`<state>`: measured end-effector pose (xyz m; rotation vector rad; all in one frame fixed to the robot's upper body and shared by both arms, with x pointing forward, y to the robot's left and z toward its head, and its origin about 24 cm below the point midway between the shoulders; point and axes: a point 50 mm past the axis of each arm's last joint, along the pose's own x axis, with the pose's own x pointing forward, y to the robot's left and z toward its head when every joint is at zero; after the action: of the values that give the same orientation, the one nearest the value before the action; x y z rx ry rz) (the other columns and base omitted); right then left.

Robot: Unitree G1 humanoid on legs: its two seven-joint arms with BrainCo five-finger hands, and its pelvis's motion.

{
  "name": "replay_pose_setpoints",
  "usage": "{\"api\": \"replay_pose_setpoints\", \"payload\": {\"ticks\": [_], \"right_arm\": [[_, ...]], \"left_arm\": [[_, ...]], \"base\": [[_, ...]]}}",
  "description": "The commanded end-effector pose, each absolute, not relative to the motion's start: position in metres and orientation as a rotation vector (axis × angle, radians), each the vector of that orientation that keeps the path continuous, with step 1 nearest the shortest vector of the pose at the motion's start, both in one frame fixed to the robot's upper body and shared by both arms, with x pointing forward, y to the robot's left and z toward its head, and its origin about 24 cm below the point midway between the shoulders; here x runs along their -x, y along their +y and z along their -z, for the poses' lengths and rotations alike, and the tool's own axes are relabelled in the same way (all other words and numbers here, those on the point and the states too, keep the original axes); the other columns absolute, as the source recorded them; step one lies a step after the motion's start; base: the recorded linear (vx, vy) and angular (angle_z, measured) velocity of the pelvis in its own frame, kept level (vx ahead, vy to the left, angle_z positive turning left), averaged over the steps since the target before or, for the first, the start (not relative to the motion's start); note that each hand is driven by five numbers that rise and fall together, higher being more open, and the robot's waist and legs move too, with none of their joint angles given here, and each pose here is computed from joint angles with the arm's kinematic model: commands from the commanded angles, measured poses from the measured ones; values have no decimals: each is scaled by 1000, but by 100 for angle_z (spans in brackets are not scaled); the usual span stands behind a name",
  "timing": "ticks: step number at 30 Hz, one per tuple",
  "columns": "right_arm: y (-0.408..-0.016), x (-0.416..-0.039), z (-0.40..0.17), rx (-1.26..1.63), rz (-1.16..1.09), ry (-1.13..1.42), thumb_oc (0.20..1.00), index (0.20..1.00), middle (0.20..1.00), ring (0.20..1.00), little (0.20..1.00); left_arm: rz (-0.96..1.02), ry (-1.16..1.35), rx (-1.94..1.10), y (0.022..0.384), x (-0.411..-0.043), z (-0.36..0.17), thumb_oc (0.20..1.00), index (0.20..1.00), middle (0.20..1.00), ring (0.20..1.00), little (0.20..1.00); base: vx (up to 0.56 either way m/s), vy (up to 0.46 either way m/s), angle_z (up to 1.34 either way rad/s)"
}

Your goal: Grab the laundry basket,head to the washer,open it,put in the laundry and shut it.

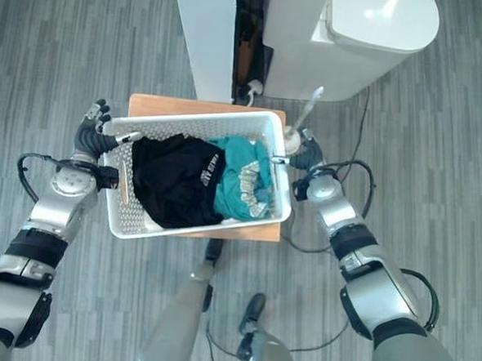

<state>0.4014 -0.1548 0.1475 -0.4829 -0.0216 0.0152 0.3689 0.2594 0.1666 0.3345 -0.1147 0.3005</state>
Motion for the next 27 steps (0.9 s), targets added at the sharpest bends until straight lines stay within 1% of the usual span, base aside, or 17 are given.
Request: {"api": "replay_pose_setpoints", "payload": {"ticks": [1, 2, 8, 12, 14, 16, 22, 27], "right_arm": [[-162, -397, -165, 455, 28, -127, 1000, 1000, 1000, 1000, 1000], [-166, -394, -160, 441, 42, -123, 1000, 1000, 1000, 1000, 1000], [-174, -386, -148, 416, 57, -119, 1000, 1000, 1000, 1000, 1000], [-188, -378, -137, 406, 92, -104, 1000, 1000, 1000, 1000, 1000], [-190, -377, -136, 404, 97, -102, 1000, 1000, 1000, 1000, 1000], [-192, -376, -136, 392, 109, -107, 1000, 1000, 1000, 1000, 1000], [-190, -376, -137, 385, 106, -118, 1000, 1000, 1000, 1000, 1000], [-179, -379, -142, 395, 71, -131, 1000, 1000, 1000, 1000, 1000]], "left_arm": [[-347, -134, -326, 258, -360, -152, 1000, 1000, 1000, 1000, 1000], [-362, -144, -346, 261, -352, -147, 1000, 1000, 1000, 1000, 1000], [-410, -179, -381, 271, -335, -143, 1000, 1000, 1000, 1000, 1000], [-439, -183, -407, 281, -315, -134, 1000, 1000, 1000, 1000, 1000], [-444, -176, -420, 283, -311, -131, 1000, 1000, 1000, 1000, 1000], [-472, -165, -515, 289, -306, -130, 1000, 1000, 1000, 1000, 1000], [-456, -107, -605, 287, -309, -119, 1000, 1000, 1000, 1000, 1000], [-418, -64, -628, 278, -322, -113, 1000, 1000, 1000, 1000, 1000]], "base": [[26, -19, -4], [0, 0, 0], [23, -14, 2], [4, -2, 1], [0, 0, 0], [0, 0, 0], [0, 0, 0], [-2, 1, 2]]}}
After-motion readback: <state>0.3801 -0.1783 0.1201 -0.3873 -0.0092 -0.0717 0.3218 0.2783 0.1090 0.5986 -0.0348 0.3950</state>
